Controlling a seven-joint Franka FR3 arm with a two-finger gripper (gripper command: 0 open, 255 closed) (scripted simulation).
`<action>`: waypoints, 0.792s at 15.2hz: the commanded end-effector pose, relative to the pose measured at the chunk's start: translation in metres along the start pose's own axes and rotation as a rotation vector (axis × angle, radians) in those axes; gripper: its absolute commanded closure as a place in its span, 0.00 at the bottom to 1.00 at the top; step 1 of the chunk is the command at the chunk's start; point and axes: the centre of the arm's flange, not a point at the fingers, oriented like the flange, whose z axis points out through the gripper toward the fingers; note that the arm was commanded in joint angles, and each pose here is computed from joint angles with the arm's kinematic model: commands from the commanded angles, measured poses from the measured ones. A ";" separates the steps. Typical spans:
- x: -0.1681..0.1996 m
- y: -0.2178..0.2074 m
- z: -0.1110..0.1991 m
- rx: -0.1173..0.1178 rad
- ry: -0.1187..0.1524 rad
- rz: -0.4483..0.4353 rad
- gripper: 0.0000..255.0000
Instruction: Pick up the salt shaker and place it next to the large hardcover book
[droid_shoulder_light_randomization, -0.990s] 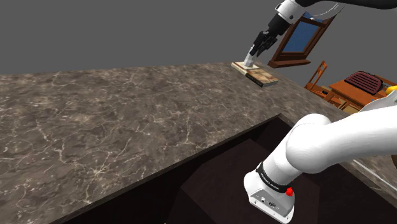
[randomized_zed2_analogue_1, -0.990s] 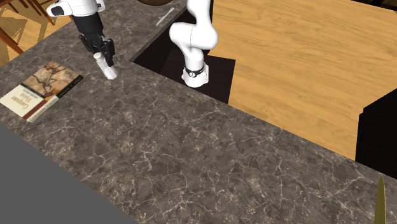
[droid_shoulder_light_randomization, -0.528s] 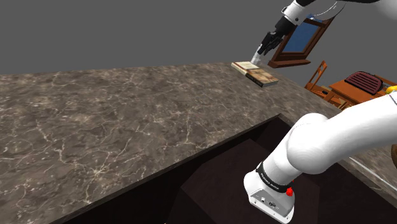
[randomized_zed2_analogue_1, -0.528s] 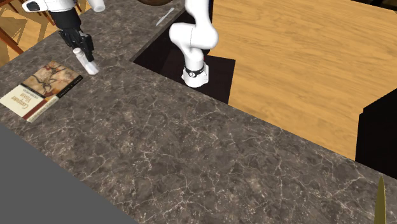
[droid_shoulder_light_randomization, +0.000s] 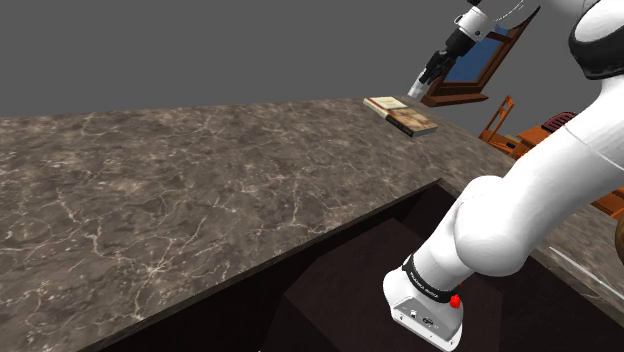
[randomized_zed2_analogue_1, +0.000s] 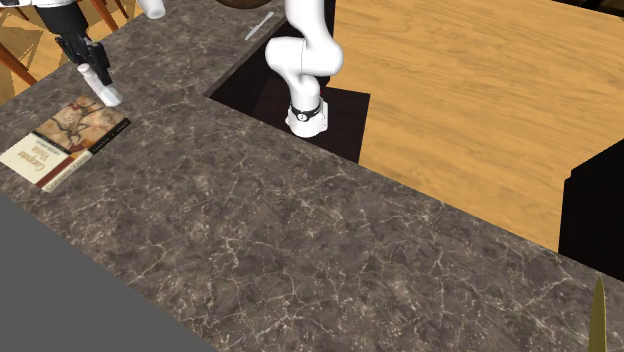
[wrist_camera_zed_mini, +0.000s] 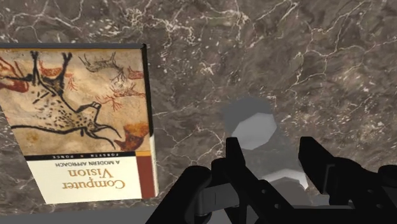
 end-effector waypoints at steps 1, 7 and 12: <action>0.007 0.023 -0.001 -0.002 0.004 -0.007 1.00; 0.003 0.042 0.023 -0.002 0.004 -0.007 1.00; -0.003 0.045 0.049 -0.002 0.004 -0.007 1.00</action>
